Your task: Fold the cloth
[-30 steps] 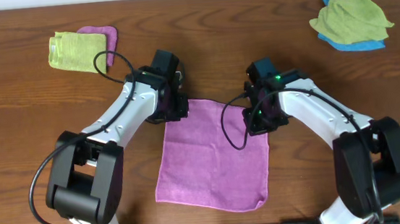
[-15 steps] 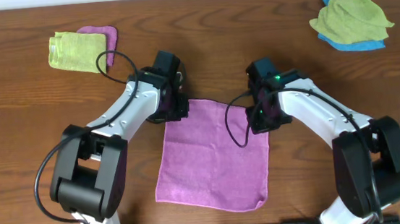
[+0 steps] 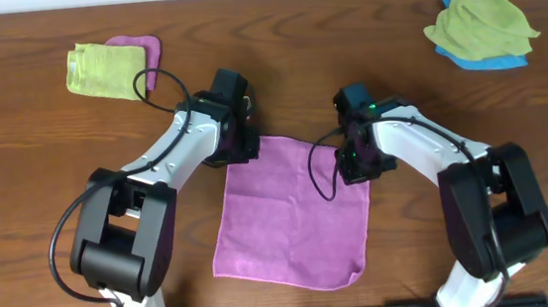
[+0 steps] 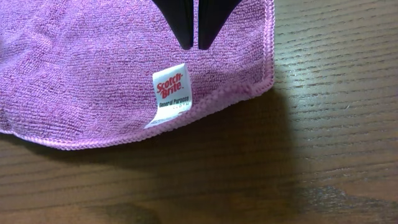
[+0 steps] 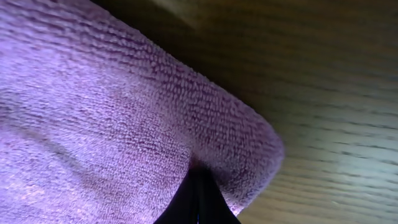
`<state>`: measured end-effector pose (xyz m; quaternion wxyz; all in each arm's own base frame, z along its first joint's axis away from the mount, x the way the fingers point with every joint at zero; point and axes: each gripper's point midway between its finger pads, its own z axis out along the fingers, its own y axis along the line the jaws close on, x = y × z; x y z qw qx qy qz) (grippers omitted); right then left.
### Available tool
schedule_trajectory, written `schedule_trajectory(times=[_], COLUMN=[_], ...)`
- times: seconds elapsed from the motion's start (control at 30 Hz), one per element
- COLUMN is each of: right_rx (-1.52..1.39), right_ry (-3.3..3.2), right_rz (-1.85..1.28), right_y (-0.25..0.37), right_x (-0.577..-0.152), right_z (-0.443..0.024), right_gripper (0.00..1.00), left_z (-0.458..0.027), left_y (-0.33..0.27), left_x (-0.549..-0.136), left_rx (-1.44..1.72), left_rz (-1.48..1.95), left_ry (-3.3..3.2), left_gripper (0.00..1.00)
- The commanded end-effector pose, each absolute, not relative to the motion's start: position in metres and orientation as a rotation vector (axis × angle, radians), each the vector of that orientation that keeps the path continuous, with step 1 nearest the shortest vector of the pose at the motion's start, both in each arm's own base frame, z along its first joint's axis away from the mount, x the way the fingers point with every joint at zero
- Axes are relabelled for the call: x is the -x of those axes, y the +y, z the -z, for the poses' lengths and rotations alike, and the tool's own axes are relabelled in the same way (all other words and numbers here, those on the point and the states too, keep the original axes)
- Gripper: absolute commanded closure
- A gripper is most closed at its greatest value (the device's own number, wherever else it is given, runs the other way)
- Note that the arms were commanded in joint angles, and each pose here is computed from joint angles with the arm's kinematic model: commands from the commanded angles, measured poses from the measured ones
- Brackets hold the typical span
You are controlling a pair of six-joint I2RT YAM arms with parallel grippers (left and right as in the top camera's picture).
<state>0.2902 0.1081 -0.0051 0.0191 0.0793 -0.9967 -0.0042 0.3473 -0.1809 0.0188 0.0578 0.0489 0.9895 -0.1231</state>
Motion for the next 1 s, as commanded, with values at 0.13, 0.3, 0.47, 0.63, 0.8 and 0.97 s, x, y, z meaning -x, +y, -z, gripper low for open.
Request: schedule_trajectory(times=[0.13,0.3,0.47,0.63,0.8,0.97], right_rx=[-0.202,-0.203,-0.204,-0.205,-0.206,-0.218], right_ry=[-3.078,-3.103,-3.107,-3.120,-3.128,-3.128], right_rz=[0.029,0.041,0.042,0.048,0.052,0.053], right_y=[0.111,0.113,0.113,0.114,0.115,0.115], right_x=[-0.288,-0.294,-0.295,-0.298,-0.300,-0.301], right_z=[0.015,0.015,0.015,0.015,0.015,0.015], right_gripper=[0.99,0.98,0.98,0.99,0.99,0.98], left_z=[-0.007,-0.007,-0.008,-0.003,0.003,0.007], left_y=[-0.177,-0.174,-0.175,-0.173,-0.173,-0.168], left_x=[-0.344,-0.348,-0.355,-0.358,-0.358,-0.360], left_rx=[-0.166,-0.142,-0.141,-0.128,-0.117,-0.119], left_rz=[0.328,0.296,0.297,0.272,0.268,0.216], left_ry=[3.023,3.012,2.981,2.979,2.990,2.987], left_gripper=[0.94,0.94,0.94,0.94,0.94,0.94])
